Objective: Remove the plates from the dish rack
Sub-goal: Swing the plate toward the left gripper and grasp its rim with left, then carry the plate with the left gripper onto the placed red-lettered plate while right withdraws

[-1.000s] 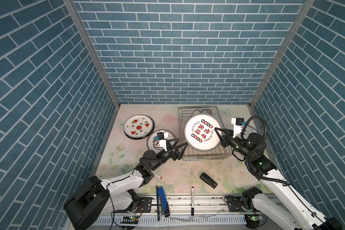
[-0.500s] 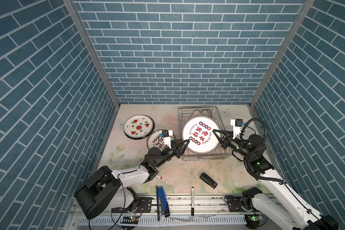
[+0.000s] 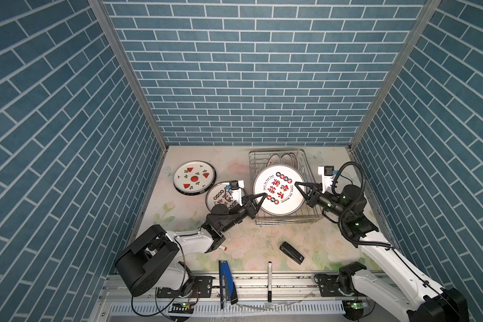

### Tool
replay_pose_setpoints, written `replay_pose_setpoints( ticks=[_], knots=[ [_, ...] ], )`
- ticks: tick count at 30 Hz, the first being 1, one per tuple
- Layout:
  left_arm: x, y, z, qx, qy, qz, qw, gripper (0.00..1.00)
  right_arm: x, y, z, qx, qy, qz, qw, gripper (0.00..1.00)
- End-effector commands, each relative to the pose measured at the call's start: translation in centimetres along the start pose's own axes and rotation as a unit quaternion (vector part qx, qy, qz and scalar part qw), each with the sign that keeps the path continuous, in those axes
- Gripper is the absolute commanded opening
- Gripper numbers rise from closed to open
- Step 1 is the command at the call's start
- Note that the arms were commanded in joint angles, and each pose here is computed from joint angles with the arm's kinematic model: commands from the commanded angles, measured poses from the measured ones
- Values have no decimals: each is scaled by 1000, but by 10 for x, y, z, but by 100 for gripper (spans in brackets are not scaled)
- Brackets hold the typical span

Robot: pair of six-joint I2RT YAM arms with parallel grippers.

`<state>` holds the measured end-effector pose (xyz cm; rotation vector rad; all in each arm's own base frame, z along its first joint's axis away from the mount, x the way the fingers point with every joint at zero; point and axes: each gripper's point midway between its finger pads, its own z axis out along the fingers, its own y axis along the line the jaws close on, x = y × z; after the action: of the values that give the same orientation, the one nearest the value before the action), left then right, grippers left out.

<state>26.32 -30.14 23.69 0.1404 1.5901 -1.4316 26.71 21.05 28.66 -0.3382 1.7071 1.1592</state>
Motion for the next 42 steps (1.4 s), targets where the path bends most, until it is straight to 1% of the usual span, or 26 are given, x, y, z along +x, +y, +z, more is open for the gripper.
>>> replay_pose_setpoints(
  ticks=[1,3,6,9,14,18,22,23,24,29,32,35,39,42],
  knots=[
    [-7,-6,7,7,-5,11,1000,11,-13,13,1,-26,-15,2,1000,0],
    [-7,-6,6,8,-8,6,1000,9,-12,11,4,-27,-9,4,1000,0],
    [-8,-9,6,16,-9,3,1000,0,-10,9,8,-28,-3,6,1000,0],
    [-6,-11,8,19,-1,-3,1000,0,-8,9,9,-30,5,7,1000,0],
    [-9,-8,3,15,-11,-16,1000,0,-7,9,10,-30,5,10,999,16],
    [-8,4,6,-17,-7,-41,999,0,-6,11,10,-38,10,13,999,23],
    [-10,0,5,11,-20,-53,998,0,-5,9,11,-34,12,15,999,30],
    [-12,0,4,12,-23,-54,998,0,-5,9,11,-35,13,15,999,33],
    [-14,2,3,7,-25,-56,998,0,-4,9,11,-36,14,16,999,40],
    [-22,11,-7,-18,-42,-61,997,0,-3,6,14,-31,22,24,999,82],
    [-26,20,-15,-47,-57,-60,995,0,-3,-5,18,-4,25,41,999,99],
    [-25,34,-22,-91,-60,-63,992,0,0,-8,22,-3,36,47,998,99],
    [-34,39,-36,-113,-84,-60,988,0,3,-11,27,-2,44,52,998,99],
    [-39,39,-41,-145,-72,-49,986,0,4,-19,32,17,53,59,997,99]
  ],
)
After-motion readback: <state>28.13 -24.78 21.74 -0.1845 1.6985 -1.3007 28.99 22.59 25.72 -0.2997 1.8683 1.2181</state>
